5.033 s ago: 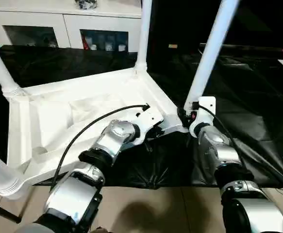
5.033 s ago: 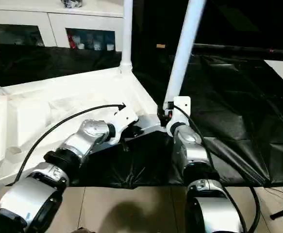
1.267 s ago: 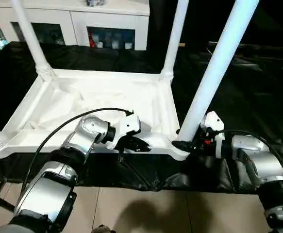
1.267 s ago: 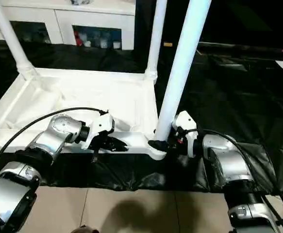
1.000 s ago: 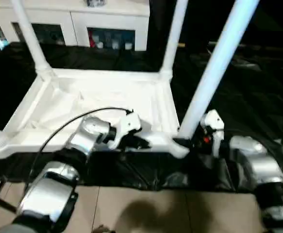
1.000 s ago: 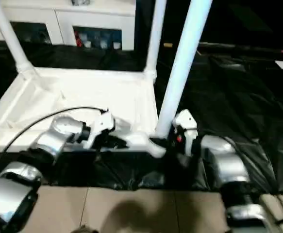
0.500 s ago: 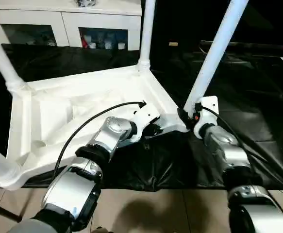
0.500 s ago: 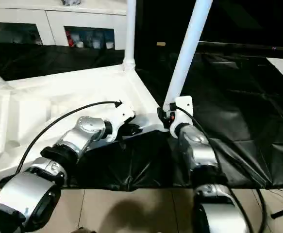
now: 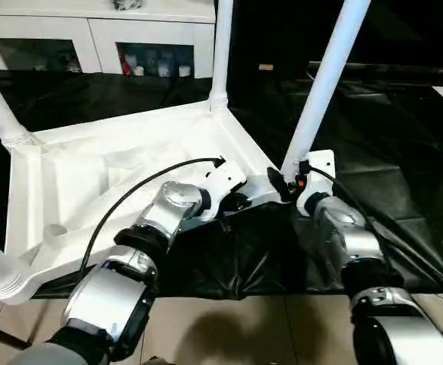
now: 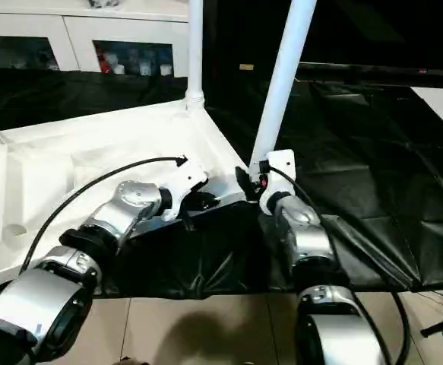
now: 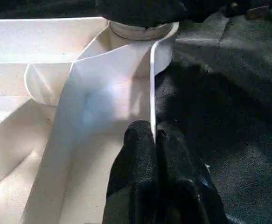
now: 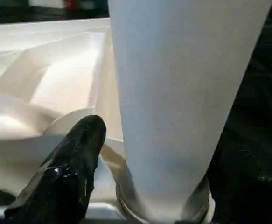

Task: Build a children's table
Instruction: Rotate leg to tighten

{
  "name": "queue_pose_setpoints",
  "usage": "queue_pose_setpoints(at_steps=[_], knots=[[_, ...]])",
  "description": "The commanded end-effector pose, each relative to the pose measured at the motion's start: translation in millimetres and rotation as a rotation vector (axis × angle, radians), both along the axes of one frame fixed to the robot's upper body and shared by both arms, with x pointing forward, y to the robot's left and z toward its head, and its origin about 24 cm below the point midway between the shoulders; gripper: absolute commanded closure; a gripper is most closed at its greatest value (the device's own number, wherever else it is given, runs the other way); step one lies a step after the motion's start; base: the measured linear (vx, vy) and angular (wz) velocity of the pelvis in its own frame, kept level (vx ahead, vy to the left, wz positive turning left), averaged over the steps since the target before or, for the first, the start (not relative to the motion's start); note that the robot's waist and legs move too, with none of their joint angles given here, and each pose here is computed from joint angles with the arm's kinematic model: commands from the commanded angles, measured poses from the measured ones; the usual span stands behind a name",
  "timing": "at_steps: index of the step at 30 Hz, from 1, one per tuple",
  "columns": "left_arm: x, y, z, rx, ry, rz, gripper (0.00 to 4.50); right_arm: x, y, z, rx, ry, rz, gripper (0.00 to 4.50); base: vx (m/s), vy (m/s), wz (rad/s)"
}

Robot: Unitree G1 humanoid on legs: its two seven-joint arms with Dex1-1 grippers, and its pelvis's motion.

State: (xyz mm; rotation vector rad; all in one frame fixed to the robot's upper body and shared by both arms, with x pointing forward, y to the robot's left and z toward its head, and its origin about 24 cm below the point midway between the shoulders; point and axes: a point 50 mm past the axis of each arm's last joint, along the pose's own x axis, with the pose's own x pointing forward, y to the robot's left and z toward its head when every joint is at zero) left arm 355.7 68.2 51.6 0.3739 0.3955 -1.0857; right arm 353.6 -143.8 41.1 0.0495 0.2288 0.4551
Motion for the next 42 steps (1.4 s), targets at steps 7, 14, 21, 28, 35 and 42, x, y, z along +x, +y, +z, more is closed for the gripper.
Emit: queue_pose_setpoints(at_steps=[7,14,21,28,35,42], knots=[[-10.0,-15.8,16.0,-0.106,-0.045,-0.226,4.50,-30.3,25.3,-10.7,-0.010,0.078,0.520,1.19,0.000,0.000,0.00],[-12.2,-4.5,15.3,-0.094,-0.014,-0.280,4.50,-46.0,17.7,-8.7,-0.017,0.093,0.701,1.19,0.000,0.000,0.00],[-17.3,7.3,15.2,-0.083,0.032,-0.362,4.50,-59.2,3.9,-6.2,-0.059,0.119,0.818,1.55,0.000,0.000,0.00],[-18.5,16.0,14.1,-0.059,0.044,-0.381,4.50,-62.4,-2.0,-4.8,-0.079,0.135,0.845,2.01,0.000,0.000,0.00],[-18.7,25.4,14.1,-0.031,0.055,-0.395,4.50,-67.5,-2.8,-4.7,-0.093,0.152,0.895,2.49,0.000,0.000,0.00],[-16.2,19.7,14.0,-0.040,0.038,-0.350,4.50,-69.9,1.8,-8.6,-0.069,0.158,0.874,2.53,0.000,0.000,0.00]])
